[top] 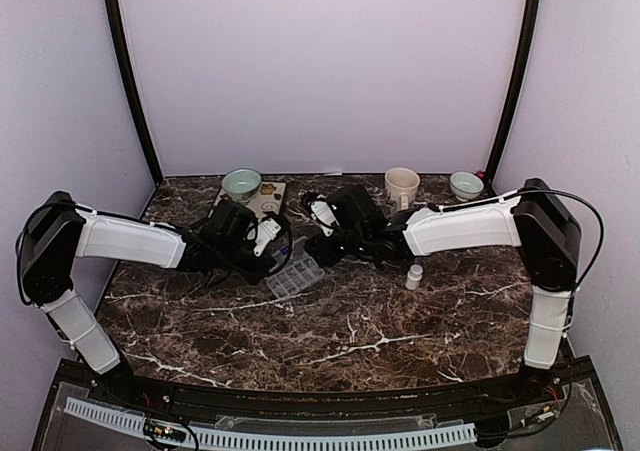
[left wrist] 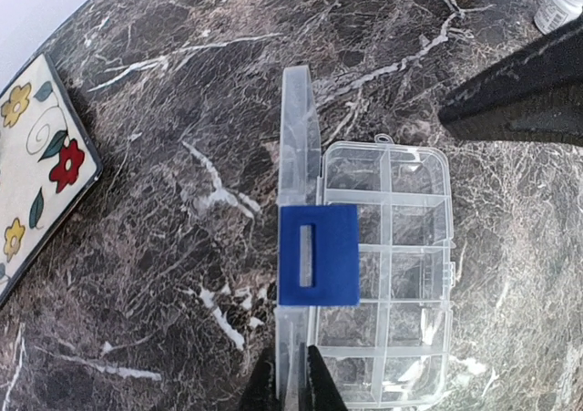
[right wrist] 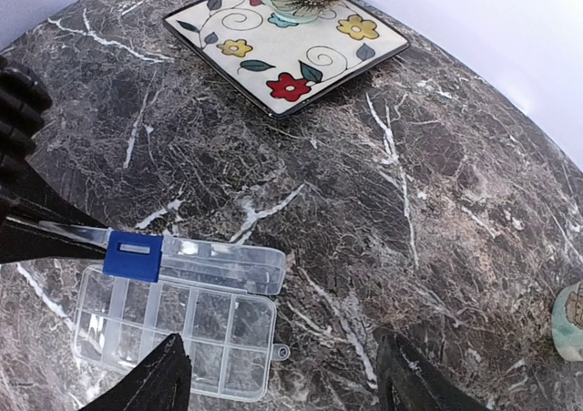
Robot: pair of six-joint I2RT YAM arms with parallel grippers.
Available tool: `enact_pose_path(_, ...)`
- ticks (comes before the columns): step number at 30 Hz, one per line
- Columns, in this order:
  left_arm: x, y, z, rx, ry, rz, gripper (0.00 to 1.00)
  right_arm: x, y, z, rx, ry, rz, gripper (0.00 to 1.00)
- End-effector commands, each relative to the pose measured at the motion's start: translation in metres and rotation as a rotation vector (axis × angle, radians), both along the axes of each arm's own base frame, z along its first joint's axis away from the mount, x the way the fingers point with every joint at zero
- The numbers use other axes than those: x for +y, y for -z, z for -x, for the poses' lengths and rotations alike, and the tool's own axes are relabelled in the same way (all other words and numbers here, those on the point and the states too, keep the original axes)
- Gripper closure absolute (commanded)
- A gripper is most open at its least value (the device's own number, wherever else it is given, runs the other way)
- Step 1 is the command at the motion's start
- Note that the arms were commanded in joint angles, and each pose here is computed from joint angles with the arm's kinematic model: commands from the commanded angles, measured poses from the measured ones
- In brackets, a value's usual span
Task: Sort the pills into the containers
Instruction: Pass from the left arm to the right
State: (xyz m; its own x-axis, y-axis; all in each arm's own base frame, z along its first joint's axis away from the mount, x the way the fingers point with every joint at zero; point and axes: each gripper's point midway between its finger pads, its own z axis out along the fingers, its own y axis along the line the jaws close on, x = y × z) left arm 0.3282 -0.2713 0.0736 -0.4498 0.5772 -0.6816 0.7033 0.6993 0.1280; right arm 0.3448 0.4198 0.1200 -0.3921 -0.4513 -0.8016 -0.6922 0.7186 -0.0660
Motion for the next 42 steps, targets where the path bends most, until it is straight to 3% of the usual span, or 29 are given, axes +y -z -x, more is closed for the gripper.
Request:
enact_pose_path(1,-0.013,-0.017,-0.009,-0.038,0.108,0.017,1.0,0.0,-0.006,-0.013,-0.066,-0.072,0.031,0.28)
enact_pose_path(24,-0.03,-0.023,-0.004,-0.054,0.375,-0.029,1.0,-0.018,0.011,-0.009,-0.082,-0.266,0.095,0.28)
enact_pose_path(36,-0.037,-0.032,0.005,-0.077,0.472,-0.018,1.0,-0.014,0.006,-0.012,-0.083,-0.331,0.045,0.3)
enact_pose_path(42,-0.04,-0.036,0.013,-0.109,0.524,0.009,1.0,-0.006,0.003,-0.005,-0.04,-0.412,-0.016,0.36)
